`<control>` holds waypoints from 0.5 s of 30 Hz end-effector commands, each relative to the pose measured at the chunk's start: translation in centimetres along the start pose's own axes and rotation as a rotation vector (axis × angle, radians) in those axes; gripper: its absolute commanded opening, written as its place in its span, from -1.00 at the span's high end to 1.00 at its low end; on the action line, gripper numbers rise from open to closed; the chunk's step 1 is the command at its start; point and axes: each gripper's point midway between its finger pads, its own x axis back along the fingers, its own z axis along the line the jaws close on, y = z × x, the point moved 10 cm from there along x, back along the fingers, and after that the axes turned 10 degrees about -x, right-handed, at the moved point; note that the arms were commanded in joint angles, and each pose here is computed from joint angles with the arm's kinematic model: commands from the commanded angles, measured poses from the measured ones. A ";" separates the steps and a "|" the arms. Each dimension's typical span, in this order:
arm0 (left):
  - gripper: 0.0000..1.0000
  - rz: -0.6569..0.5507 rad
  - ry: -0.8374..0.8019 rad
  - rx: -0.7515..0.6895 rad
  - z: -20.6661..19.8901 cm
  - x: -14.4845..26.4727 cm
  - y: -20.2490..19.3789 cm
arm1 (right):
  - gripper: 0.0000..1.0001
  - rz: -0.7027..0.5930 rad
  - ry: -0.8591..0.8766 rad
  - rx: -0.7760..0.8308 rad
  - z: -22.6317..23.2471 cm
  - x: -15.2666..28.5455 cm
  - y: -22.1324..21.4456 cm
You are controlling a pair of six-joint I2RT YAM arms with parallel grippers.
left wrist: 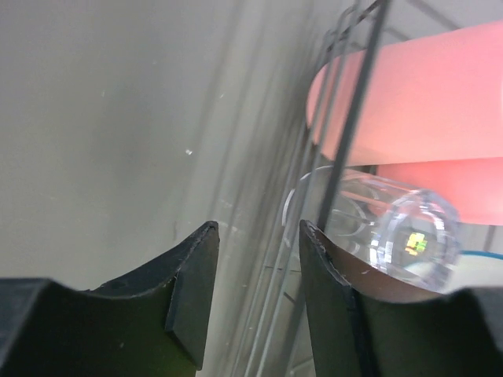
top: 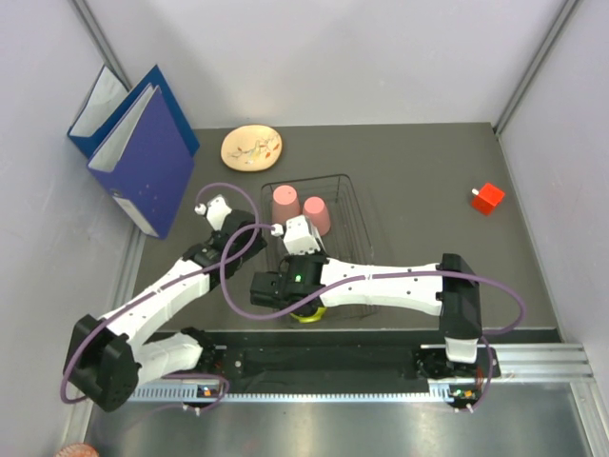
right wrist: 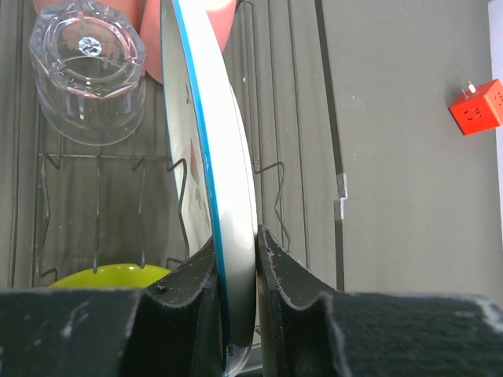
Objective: Unload the mixed dishes from the dish rack
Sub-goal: Pick up the plate from the dish rack.
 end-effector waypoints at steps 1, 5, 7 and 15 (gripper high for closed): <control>-0.03 -0.081 -0.049 0.006 -0.4 0.9 1.4 | 1.00 -0.111 0.007 -0.081 -1.9 1.5 3.6; -0.03 -0.074 -0.059 0.012 -0.5 0.9 1.3 | 1.00 -0.112 0.006 -0.080 -1.8 1.5 3.5; -0.03 -0.070 -0.065 0.013 -0.6 0.9 1.2 | 1.00 -0.112 0.006 -0.079 -1.8 1.5 3.6; -0.01 -0.101 -0.109 0.041 -0.7 1.7 1.7 | 1.00 -0.108 0.005 -0.073 -1.7 1.4 3.4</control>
